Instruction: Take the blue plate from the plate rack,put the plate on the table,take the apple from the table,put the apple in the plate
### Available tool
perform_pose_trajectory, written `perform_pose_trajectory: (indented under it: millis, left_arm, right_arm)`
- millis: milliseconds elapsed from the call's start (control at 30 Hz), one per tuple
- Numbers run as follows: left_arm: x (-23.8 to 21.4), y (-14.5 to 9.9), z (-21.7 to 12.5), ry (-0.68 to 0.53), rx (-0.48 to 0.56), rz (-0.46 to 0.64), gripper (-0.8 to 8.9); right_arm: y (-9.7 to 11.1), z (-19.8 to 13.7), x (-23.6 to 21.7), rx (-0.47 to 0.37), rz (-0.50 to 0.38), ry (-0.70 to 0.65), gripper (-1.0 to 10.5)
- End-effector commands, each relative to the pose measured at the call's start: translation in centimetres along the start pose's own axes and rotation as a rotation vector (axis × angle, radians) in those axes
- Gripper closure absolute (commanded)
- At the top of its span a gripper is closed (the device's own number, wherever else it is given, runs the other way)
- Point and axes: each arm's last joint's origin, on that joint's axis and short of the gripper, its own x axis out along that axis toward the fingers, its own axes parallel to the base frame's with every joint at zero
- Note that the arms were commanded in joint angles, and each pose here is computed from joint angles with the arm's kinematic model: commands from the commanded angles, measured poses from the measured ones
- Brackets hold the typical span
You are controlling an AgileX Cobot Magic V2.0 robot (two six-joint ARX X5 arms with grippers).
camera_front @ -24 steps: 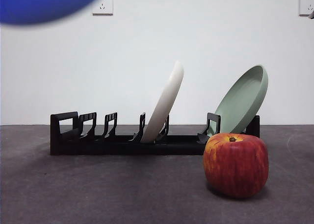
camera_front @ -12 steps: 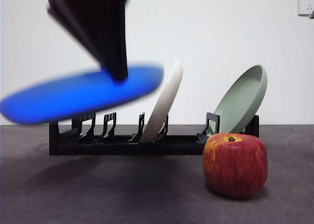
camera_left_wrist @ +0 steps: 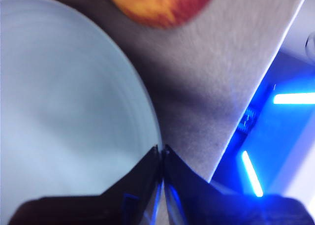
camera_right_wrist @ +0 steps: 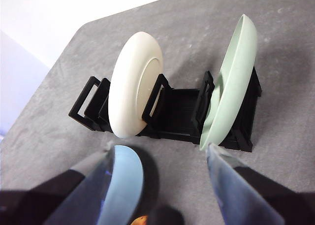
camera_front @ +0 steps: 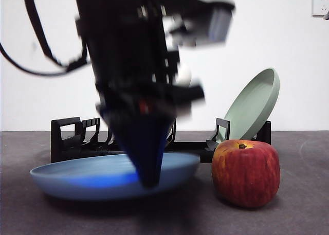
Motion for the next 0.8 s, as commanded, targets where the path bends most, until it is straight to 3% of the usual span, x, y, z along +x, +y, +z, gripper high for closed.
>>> perform_pose_trajectory:
  millis: [33, 133, 267, 500, 667, 800]
  left_arm:
    - [1.6, -0.4, 0.0, 0.035, 0.019, -0.017, 8.21]
    - [2.0, -0.4, 0.1, 0.043, -0.005, -0.034, 7.18]
    - [1.9, -0.5, 0.3, 0.023, -0.026, -0.052, 3.32]
    - [0.3, 0.0, 0.4, -0.007, -0.100, -0.037, 3.12]
    - [-5.7, 1.2, 0.9, -0.213, -0.138, -0.035, 3.12]
    - [-12.3, 3.0, 0.4, -0.419, -0.210, 0.061, 3.12]
  right_arm:
    - [0.1, 0.1, -0.1, -0.007, 0.002, -0.006, 6.3]
    - [0.1, 0.1, -0.1, -0.007, 0.002, -0.006, 6.3]
    - [0.1, 0.1, -0.1, -0.004, 0.003, -0.002, 6.3]
    - [0.1, -0.3, -0.1, 0.019, 0.002, 0.033, 6.3]
    - [0.9, -0.9, 0.5, -0.045, 0.041, 0.094, 6.2]
    - [2.4, -1.4, 1.3, -0.096, 0.099, 0.139, 5.4]
